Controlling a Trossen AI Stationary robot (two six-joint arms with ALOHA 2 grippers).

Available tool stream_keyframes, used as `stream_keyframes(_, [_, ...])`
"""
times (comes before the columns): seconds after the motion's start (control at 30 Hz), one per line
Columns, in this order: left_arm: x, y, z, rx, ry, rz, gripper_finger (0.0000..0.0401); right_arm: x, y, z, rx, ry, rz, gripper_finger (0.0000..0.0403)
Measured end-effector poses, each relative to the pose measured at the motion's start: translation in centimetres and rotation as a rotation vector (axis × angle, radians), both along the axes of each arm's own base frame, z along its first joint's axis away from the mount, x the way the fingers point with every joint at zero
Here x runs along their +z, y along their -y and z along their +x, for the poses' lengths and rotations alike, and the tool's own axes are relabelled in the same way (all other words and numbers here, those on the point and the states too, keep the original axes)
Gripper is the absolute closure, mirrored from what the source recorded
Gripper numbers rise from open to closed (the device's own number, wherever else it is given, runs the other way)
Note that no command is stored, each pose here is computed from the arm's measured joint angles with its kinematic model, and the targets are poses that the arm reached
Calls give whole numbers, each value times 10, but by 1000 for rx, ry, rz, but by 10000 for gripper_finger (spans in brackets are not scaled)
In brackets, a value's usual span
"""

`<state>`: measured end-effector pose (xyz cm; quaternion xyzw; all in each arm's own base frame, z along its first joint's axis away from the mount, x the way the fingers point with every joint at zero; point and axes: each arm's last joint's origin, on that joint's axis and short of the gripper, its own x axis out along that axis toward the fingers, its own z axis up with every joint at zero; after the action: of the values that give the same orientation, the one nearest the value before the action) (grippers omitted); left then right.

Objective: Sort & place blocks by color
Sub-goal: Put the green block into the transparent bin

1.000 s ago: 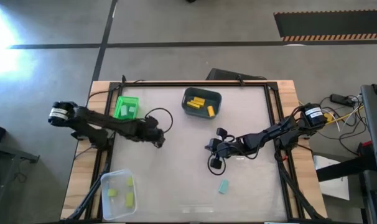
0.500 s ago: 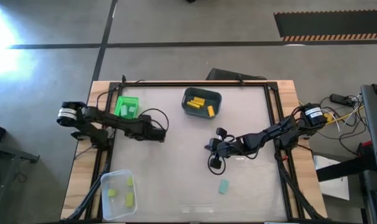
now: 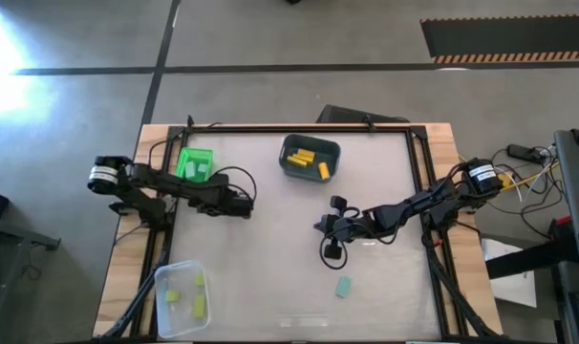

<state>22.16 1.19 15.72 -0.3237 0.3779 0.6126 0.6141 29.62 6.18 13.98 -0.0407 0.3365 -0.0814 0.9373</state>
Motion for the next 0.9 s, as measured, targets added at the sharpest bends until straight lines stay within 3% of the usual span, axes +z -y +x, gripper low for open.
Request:
stream_keyframes(0.1, [1,-1,2,-2,17,42,251,0,0,0,4,-1,-7,394])
stream_keyframes(0.3, [-11,1,2,-10,-13,27,251,0,0,0,-6,2,2,394])
stream_keyframes(0.5, [-23,2,18,-127,-32,29,251,0,0,0,-19,8,19,394])
stream_keyframes(0.57, [-18,6,28,-212,-12,19,251,0,0,0,-28,12,30,394])
stream_keyframes(0.73, [7,24,49,-561,-17,-14,251,0,0,0,-49,16,59,394])
stream_keyframes(0.9, [31,30,55,-501,108,-18,251,0,0,0,-56,15,76,394])
